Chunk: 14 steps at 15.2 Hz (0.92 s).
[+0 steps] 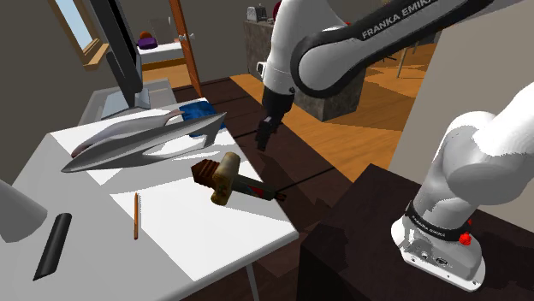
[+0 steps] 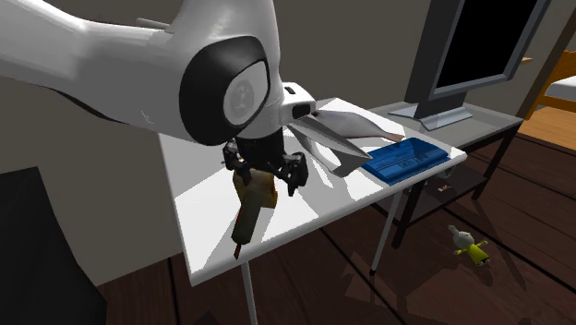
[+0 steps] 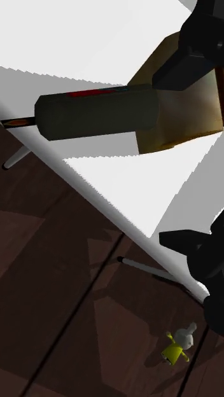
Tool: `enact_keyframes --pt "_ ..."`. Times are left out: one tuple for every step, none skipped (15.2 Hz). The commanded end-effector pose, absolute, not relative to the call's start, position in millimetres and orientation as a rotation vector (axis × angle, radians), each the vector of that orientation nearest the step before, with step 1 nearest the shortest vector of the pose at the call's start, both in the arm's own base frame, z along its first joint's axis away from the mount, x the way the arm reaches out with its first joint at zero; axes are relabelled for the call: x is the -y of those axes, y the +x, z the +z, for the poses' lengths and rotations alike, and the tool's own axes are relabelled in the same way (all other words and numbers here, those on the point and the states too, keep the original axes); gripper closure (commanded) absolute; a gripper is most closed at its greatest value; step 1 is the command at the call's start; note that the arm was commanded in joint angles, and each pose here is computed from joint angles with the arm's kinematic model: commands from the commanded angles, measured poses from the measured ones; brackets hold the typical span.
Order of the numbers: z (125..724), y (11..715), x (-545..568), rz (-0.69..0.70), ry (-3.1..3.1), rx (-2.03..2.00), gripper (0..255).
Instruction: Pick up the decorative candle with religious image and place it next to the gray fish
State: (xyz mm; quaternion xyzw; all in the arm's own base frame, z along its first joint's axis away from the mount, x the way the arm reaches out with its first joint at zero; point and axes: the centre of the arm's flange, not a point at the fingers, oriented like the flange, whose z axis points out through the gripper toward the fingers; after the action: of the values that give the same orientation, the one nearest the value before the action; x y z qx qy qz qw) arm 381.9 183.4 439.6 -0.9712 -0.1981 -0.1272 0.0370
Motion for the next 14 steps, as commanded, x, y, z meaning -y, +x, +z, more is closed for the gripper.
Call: enact_keyframes --pt "420.8 384.6 -203.1 -0.411 -2.966 0.655 0" --pt "411.8 386.4 -212.1 -0.420 -2.959 0.677 0" --pt "402.8 388.1 -221.1 -0.429 -2.952 0.700 0" --pt "393.8 389.7 -230.2 -0.437 -2.945 0.722 0" --pt "384.8 391.3 -239.2 -0.446 -2.937 0.745 0" --pt "375.9 392.7 -248.3 -0.455 -2.929 0.767 0" --pt "366.9 394.1 -257.5 -0.463 -2.921 0.790 0" --pt "358.0 395.4 -266.6 -0.472 -2.913 0.812 0" --pt "353.4 396.1 -271.4 -0.476 -2.909 0.824 0" --pt "348.3 397.5 -272.2 -0.476 -2.909 0.824 0" --pt "343.3 399.0 -273.1 -0.476 -2.909 0.824 0" --pt "338.3 400.4 -273.9 -0.476 -2.909 0.824 0" --pt "333.3 401.9 -274.8 -0.476 -2.909 0.824 0" --pt "328.3 403.3 -275.6 -0.476 -2.909 0.824 0"
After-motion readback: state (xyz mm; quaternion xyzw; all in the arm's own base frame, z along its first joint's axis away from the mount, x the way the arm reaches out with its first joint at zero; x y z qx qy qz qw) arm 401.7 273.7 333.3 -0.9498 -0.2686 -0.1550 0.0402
